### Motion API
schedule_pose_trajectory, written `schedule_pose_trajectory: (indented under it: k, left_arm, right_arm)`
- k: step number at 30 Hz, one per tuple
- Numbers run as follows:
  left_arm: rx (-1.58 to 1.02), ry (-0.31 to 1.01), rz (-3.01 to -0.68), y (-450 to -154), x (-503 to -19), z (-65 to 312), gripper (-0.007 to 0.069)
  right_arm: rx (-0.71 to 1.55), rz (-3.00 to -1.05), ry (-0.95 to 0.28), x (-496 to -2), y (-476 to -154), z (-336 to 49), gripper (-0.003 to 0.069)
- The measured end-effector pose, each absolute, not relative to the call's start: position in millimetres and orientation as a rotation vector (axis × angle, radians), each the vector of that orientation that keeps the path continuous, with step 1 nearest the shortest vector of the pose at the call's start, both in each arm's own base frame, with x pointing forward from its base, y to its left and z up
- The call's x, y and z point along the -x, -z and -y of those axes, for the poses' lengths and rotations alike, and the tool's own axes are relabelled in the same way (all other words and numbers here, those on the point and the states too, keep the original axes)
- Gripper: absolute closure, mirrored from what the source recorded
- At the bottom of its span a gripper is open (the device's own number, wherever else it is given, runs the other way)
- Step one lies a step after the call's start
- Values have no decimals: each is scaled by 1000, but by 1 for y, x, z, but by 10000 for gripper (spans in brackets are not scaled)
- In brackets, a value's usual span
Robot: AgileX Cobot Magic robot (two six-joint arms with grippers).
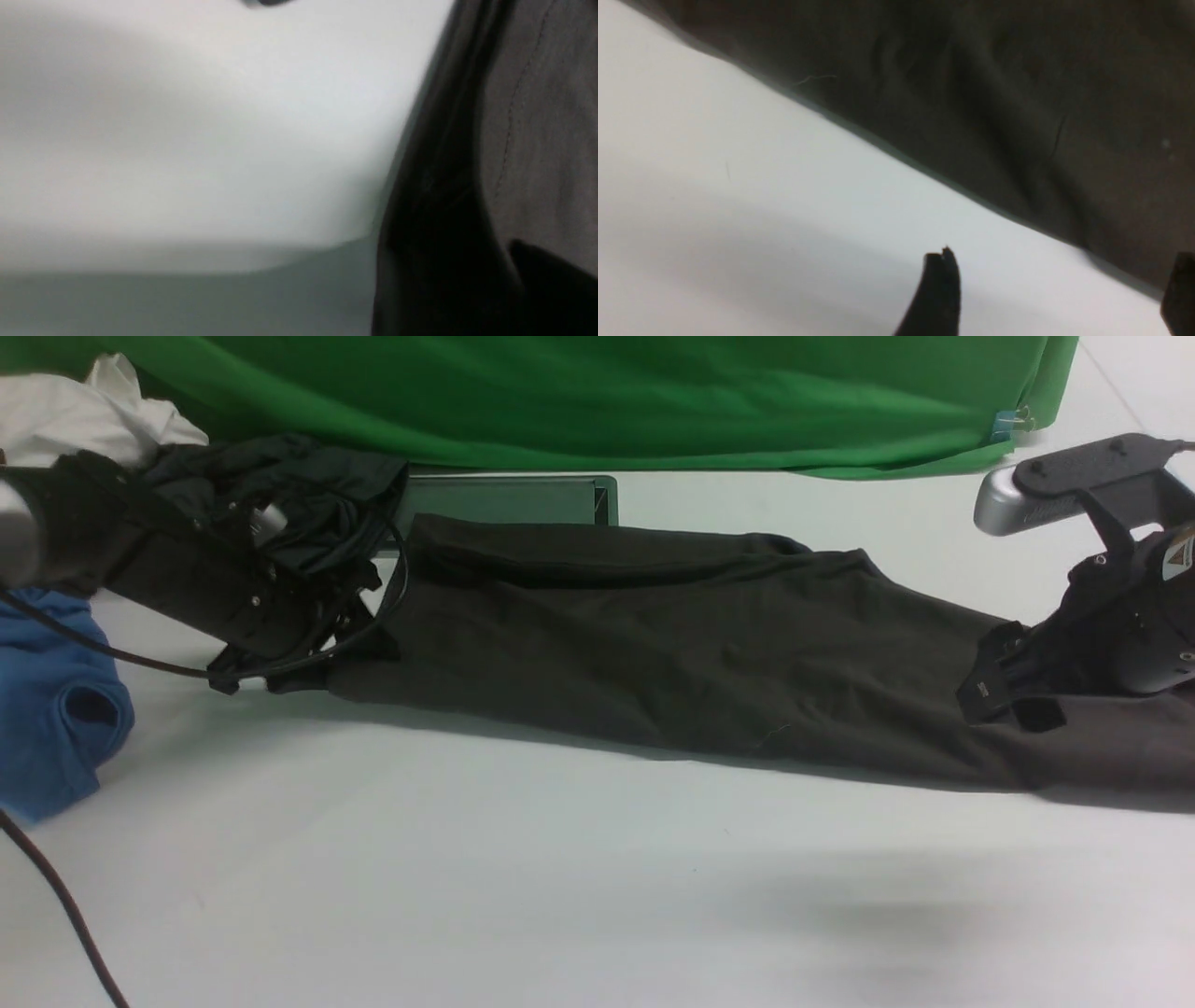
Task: Fold a long-sleeved shirt on a white desktop.
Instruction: 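Grasp the waist and leg ends of the folded dark trousers and straighten them on the table, then fold the garment over onto itself on the table with the left gripper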
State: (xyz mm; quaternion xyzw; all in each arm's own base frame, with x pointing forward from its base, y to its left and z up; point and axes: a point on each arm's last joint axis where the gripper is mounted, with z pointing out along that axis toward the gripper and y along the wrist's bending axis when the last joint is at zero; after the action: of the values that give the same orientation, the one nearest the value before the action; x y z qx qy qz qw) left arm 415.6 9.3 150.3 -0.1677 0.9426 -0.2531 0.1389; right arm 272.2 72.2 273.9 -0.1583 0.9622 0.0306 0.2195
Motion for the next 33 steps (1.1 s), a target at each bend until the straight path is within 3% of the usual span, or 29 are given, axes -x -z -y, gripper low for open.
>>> schedule_pose_trajectory:
  k: [1,3,11,16,21,28,33]
  left_arm:
    - [484,742,-2725,-150,-415,-9,467]
    - [470,751,-2733,-150,-414,-10,519]
    - [574,804,-2801,-144,-383,-27,513]
    - [760,697,-2743,-145,-325,-54,513]
    - [759,649,-2699,-148,-299,-69,513]
    - [599,728,-2562,-180,-301,-68,513]
    - [374,947,-2388,-240,-334,-46,513]
  right_arm:
    - [438,-2660,-85,-272,-275,-72,78]
    - [436,-2651,-86,-271,-277,-72,78]
    - [410,-2631,-49,-253,-298,-64,78]
    - [353,-2545,-64,-228,-327,-57,78]
    - [332,-2442,-80,-213,-346,-53,78]
    - [319,-2369,-94,-203,-359,-51,78]
    - [316,-2365,-102,-201,-360,-51,78]
